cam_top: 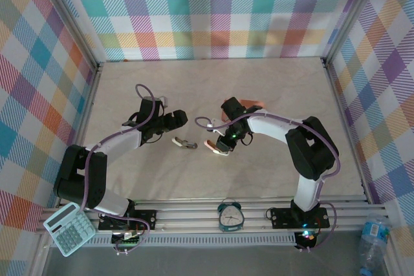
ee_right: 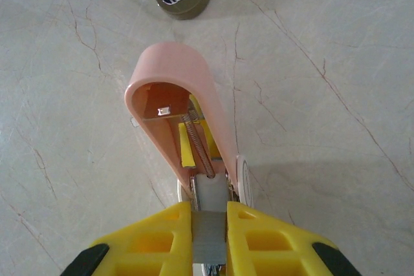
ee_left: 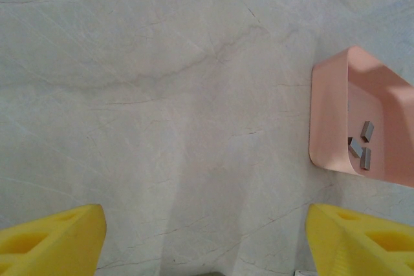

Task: Load the staples into the stapler

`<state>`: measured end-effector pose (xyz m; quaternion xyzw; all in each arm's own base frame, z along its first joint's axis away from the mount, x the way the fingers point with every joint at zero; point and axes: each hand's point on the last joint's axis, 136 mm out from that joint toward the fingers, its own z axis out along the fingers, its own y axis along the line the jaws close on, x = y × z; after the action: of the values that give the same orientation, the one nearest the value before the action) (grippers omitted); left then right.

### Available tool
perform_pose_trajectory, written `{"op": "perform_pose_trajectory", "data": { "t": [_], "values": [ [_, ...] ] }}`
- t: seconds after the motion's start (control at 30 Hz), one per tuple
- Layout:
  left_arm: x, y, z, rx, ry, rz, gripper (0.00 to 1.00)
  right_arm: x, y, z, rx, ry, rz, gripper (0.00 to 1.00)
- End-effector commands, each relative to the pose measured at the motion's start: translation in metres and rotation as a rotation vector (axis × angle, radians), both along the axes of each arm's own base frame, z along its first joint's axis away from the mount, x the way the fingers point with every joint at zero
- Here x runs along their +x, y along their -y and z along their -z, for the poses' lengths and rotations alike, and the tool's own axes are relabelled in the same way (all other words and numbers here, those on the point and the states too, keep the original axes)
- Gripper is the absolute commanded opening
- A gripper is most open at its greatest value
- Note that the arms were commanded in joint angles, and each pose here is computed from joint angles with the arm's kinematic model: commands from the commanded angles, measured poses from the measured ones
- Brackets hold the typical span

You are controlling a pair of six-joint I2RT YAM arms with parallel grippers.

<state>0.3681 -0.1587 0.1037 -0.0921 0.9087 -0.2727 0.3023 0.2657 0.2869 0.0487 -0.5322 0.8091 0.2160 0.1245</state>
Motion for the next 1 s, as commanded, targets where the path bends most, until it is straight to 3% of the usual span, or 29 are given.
{"op": "perform_pose_trajectory", "data": {
  "t": [0.0,0.97],
  "values": [
    [0.003,-0.006,0.003,-0.007,-0.003,-0.023,0.81,-0.005,-0.002,0.003,-0.011,-0.014,-0.028,0.16],
    [0.002,-0.008,0.002,0.001,0.002,-0.02,0.8,-0.006,0.001,-0.002,-0.018,0.036,-0.073,0.16]
  ]
}}
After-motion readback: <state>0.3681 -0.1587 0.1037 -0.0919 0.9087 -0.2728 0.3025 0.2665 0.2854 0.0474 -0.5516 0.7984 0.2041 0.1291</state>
